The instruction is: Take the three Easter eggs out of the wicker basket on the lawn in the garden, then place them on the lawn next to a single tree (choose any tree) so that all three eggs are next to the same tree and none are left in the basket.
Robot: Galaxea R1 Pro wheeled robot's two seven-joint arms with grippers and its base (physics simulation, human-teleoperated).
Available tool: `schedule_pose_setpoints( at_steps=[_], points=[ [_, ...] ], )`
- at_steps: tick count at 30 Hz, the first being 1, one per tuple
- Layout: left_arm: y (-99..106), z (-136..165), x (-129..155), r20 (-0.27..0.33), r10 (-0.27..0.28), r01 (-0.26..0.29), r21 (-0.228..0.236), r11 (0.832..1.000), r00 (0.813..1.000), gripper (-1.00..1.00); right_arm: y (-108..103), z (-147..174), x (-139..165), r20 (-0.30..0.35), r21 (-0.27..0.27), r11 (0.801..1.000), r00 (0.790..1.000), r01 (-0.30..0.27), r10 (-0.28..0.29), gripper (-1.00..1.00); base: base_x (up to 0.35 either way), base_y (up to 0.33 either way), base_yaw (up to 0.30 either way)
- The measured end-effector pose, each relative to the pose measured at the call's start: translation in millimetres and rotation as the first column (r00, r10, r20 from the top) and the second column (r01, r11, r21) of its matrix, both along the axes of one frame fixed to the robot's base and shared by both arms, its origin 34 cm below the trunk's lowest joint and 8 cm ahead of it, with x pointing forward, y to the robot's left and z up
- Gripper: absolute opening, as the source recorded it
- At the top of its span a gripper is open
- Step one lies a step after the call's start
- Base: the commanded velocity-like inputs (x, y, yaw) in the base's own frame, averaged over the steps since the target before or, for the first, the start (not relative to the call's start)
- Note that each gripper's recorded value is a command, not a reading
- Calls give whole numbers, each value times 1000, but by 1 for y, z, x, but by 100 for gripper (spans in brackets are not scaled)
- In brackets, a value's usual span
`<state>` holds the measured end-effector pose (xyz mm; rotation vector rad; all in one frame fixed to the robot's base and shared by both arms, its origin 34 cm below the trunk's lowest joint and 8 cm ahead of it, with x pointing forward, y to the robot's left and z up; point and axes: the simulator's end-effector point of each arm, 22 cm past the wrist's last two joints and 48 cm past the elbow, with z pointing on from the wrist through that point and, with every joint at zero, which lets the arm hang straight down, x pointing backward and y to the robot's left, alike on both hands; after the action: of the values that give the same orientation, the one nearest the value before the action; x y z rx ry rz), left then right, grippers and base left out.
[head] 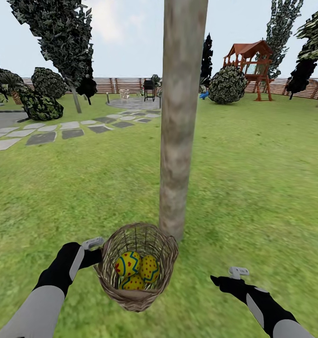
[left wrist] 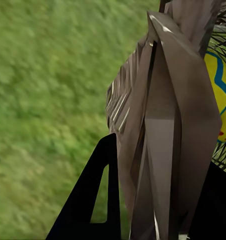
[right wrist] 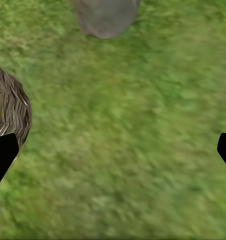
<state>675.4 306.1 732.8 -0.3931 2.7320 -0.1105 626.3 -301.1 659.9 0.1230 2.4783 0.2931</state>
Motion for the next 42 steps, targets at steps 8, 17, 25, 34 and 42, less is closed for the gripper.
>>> schedule_pose_setpoints(
  at_steps=[8, 17, 25, 34, 42],
  points=[
    [0, -10, 1, 0, 0, 0, 0, 1000, 1000, -100, 0, -10, 1, 0, 0, 1000, 1000, 0, 0, 100, 0, 0, 0],
    [0, -23, 2, 0, 0, 0, -1, 1000, 1000, -100, 0, -23, 2, 1, 0, 1000, 1000, 0, 0, 100, 0, 0, 0],
    [0, -34, 3, 0, 0, 0, -1, 1000, 1000, -100, 3, -42, -7, -26, 9, 1000, 1000, -1, 1, 100, 0, 0, 0],
    [0, -48, 3, -1, 0, 0, 2, 1000, 1000, -100, 2, -56, -6, -23, 7, 1000, 1000, 2, -2, 100, 0, 0, 0],
    [0, -60, 3, -1, 0, 0, 1, 1000, 1000, -100, 2, -67, -5, -21, 7, 1000, 1000, 2, -2, 100, 0, 0, 0]
  ],
)
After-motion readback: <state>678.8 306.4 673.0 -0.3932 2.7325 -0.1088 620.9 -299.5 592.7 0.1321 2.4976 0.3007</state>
